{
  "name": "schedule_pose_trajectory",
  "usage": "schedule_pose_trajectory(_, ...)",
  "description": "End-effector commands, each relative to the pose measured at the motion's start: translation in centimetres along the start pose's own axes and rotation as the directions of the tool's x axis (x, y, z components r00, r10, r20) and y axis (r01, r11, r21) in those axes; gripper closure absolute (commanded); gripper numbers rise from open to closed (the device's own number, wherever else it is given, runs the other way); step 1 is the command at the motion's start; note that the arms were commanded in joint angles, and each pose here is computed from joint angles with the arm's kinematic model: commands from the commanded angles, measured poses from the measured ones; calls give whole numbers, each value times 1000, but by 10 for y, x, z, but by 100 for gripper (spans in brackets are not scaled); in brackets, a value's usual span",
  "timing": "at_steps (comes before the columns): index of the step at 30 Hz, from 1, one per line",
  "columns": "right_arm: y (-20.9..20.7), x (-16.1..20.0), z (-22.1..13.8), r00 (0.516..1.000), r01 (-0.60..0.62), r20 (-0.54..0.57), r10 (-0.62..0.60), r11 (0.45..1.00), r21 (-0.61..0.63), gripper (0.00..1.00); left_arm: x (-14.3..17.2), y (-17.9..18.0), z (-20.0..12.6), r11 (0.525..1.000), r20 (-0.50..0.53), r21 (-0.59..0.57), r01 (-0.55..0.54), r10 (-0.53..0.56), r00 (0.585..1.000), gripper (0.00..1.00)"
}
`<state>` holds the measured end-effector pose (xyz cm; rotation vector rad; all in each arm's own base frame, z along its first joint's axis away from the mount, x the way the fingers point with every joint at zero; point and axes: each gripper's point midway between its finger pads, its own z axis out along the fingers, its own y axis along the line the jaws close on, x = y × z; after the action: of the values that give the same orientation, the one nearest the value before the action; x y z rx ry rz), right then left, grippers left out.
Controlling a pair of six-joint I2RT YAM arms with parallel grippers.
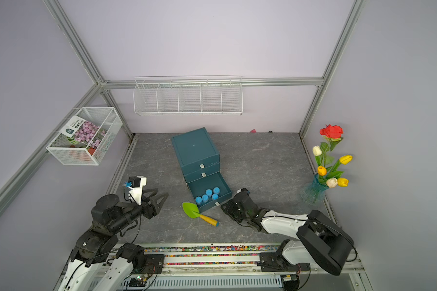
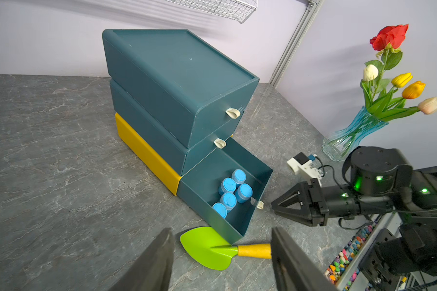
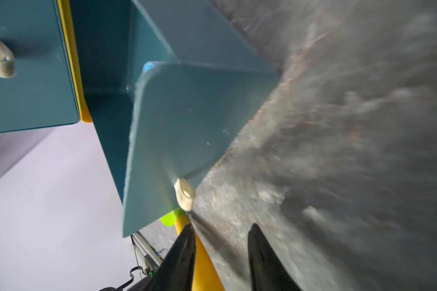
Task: Put the paint cans in the drawer according to color
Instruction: Close the drawer of the storage box.
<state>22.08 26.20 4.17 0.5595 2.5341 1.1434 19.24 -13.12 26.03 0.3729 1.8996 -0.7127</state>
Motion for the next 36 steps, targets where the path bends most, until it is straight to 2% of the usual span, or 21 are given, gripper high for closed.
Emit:
schedule_pose_trajectory(1, 35, -7, 8, 999, 1, 43, 5, 989, -148, 63, 3, -3, 1, 1000, -15, 18, 0, 0, 1000, 36)
schedule_pose_trajectory(15, 27, -11, 22, 997, -36, 58, 43, 992, -118, 75, 3, -1, 1, 1000, -11, 10, 0, 0, 1000, 36)
schedule_pose_trajectory(24, 30, -14, 27, 997, -44, 58, 52, 991, -127, 76, 2, -1, 1, 1000, -11, 7, 1, -1, 1000, 36)
schedule_pose_trajectory(26, 32, -15, 27, 996, -43, 67, 52, 991, -130, 81, 2, -1, 1, 1000, -10, 7, 1, -1, 1000, 36)
schedule_pose_trajectory(29, 37, -18, 27, 996, -41, 76, 53, 988, -151, 100, 2, -1, 1, 1000, -10, 8, 0, 0, 1000, 36)
schedule_pose_trajectory(36, 75, -24, 25, 996, 3, 84, 17, 974, -229, 100, 2, -1, 1, 1000, -10, 8, 0, 0, 1000, 36)
